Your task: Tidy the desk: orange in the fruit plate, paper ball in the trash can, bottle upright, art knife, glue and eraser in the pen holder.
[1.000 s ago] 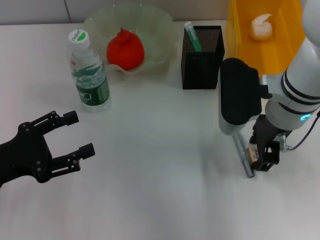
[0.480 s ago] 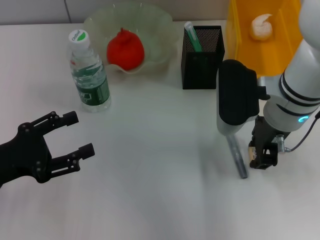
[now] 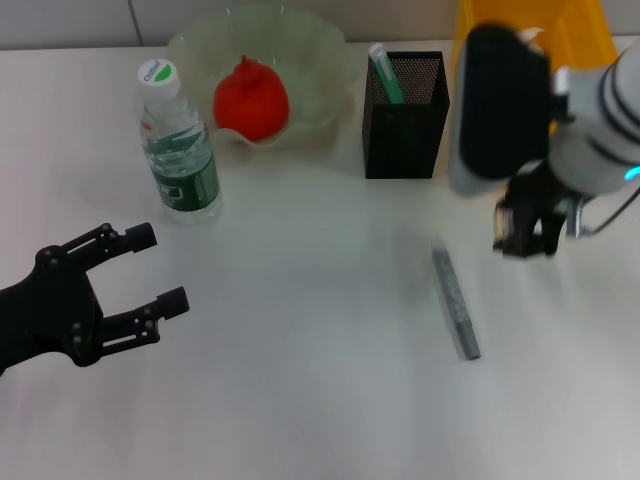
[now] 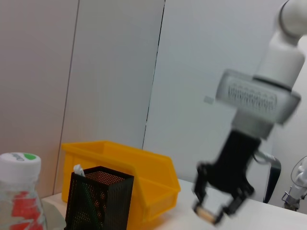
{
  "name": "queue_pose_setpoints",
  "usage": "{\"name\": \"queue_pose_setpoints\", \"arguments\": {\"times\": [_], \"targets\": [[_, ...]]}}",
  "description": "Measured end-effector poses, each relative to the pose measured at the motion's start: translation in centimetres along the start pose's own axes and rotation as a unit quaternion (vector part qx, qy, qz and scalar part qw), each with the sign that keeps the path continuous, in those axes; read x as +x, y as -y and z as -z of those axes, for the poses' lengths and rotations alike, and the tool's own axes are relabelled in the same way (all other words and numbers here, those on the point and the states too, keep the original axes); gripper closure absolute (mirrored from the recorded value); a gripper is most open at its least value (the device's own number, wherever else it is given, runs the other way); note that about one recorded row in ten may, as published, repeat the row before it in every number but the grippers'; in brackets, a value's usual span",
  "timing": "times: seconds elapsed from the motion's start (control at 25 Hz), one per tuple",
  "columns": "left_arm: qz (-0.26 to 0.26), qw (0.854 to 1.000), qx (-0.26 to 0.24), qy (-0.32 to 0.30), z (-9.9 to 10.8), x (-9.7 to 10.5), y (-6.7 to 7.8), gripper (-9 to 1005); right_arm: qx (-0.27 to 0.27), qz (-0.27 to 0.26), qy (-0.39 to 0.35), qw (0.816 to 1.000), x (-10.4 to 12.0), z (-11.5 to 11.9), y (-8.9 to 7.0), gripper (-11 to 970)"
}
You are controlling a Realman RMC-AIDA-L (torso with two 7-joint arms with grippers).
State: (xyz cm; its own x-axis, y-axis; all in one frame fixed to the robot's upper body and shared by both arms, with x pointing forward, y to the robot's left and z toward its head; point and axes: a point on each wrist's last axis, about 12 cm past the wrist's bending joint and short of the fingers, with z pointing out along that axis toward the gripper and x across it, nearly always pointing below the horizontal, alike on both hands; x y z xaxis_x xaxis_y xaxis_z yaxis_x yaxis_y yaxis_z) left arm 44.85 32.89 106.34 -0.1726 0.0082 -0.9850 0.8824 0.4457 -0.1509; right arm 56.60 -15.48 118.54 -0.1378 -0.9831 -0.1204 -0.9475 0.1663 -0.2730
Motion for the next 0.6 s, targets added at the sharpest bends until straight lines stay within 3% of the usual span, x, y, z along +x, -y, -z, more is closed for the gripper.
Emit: {"name": "queue_pose_setpoints", "arguments": {"times": [0.24,0.32,0.6], "targets": [[-0.004,1.0,-0.003,-0.002,0.1,0.1,0.0,148,0.104,-0.072,0.097,0.987,0.7,2.9,1.9,532],[-0.005,1.0,-0.004,-0.002,0.0,0.1,-0.1,148,0.133,-0.109,0.147,0.974,0.7,2.8,2.5,529],[-0.001,1.0,-0.005,-0.003,-0.1,0.0,-0.2,148,0.146,-0.166,0.222,0.95,0.5,1.1,3.7,520]]}}
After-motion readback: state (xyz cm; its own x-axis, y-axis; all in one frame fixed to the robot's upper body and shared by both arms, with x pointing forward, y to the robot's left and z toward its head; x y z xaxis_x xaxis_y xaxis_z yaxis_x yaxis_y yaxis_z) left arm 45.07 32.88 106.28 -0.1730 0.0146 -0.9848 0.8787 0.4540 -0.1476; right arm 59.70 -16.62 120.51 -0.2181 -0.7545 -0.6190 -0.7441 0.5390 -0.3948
